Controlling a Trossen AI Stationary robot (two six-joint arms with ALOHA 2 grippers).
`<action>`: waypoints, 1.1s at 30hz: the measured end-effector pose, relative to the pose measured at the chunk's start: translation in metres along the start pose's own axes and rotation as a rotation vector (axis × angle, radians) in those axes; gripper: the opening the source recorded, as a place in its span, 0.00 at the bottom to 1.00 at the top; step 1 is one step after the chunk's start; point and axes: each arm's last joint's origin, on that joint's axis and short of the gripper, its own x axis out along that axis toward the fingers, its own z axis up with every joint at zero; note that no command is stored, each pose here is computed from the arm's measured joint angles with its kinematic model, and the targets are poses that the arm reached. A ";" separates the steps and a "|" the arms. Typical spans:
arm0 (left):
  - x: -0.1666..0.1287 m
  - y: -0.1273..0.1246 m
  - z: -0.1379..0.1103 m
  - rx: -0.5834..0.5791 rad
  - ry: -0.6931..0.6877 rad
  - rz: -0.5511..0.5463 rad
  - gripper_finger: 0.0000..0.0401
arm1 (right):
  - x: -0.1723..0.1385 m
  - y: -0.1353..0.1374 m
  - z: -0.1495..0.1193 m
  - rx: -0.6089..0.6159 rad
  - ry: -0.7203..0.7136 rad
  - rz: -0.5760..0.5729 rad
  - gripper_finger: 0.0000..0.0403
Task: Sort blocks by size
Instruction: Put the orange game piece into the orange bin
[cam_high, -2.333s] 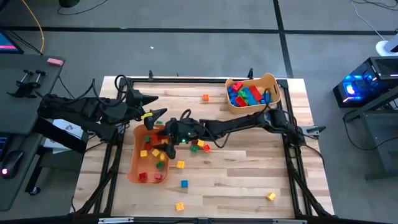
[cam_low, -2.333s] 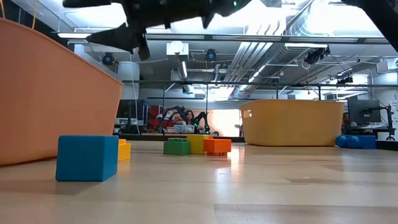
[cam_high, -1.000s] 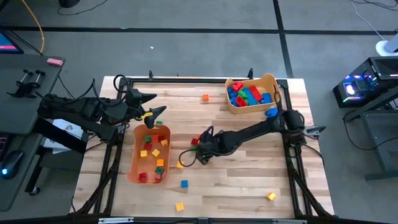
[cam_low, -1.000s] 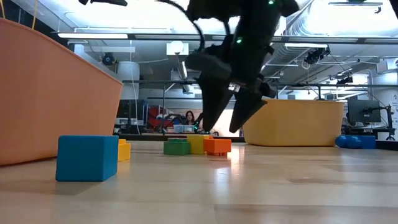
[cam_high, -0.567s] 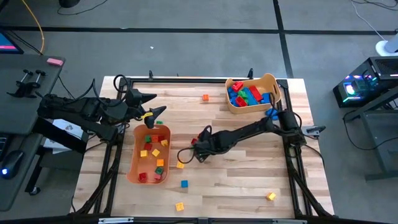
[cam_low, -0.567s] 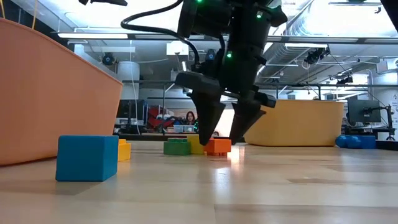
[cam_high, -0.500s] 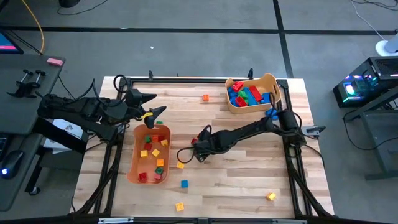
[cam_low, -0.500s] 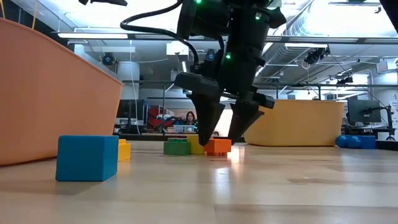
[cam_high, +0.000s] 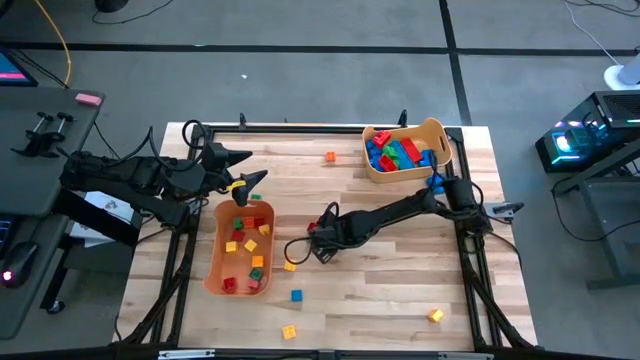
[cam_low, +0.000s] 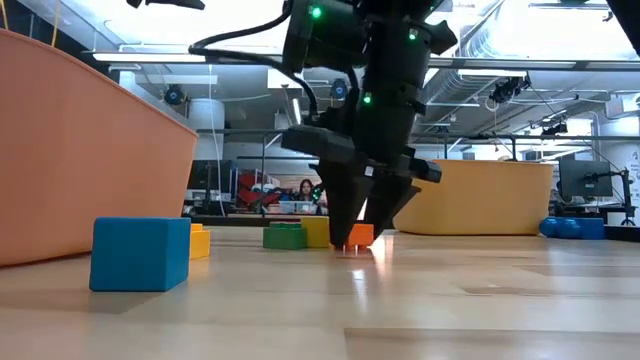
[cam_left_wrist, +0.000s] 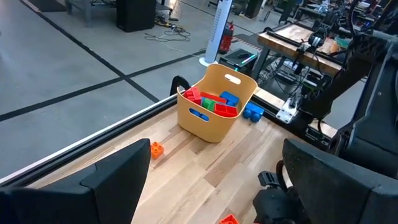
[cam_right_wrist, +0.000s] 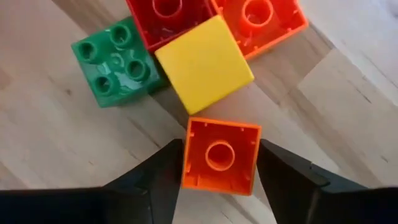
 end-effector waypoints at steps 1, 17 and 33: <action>0.000 0.000 0.000 -0.004 0.000 0.000 0.88 | 0.002 0.000 0.000 0.000 0.000 0.000 0.49; 0.000 0.000 0.000 -0.008 0.000 0.000 0.88 | -0.090 -0.012 0.039 -0.193 -0.379 0.108 0.33; 0.000 0.000 0.000 -0.021 -0.003 -0.001 0.88 | -0.047 0.033 0.094 -0.076 -0.669 0.805 0.39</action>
